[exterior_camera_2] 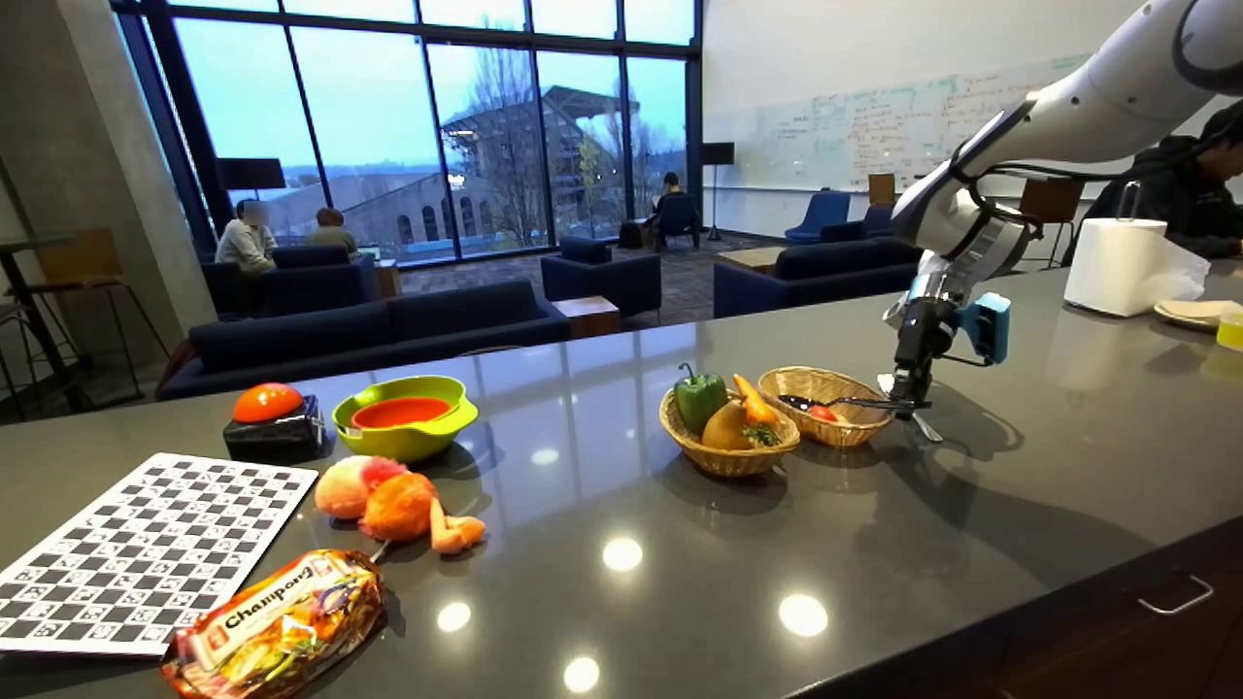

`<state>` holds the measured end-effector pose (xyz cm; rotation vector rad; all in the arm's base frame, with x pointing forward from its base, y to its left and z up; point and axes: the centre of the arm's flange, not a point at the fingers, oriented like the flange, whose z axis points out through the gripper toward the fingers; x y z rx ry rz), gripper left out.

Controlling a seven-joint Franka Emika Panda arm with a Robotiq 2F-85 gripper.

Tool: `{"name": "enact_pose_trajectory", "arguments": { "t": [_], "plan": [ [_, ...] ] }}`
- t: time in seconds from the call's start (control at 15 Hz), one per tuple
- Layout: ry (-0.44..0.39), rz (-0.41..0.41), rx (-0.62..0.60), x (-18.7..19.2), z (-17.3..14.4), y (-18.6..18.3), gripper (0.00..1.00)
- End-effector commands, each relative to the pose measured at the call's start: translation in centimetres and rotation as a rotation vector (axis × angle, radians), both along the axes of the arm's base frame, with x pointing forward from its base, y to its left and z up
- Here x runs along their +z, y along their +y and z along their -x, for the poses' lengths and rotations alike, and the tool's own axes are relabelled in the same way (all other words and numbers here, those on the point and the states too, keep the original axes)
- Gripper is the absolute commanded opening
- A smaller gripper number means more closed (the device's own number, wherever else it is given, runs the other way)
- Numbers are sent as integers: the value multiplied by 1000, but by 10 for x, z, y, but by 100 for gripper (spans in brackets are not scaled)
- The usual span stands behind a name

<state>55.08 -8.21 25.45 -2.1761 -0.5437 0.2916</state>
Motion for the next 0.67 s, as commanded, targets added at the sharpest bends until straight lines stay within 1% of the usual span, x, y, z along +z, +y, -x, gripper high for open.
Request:
{"name": "enact_pose_trajectory", "arguments": {
  "t": [0.0, 0.13, 0.2, 0.33, 0.6],
  "plan": [
    [-1, -6, -48, 13, 10, 1, 34],
    [4, -13, -60, 14, 10, 1, 20],
    [7, -17, -65, 14, 10, 1, 12],
    [9, -29, -76, 14, 10, 1, 0],
    [11, -51, -104, 13, 9, -1, 1]
  ]
}}
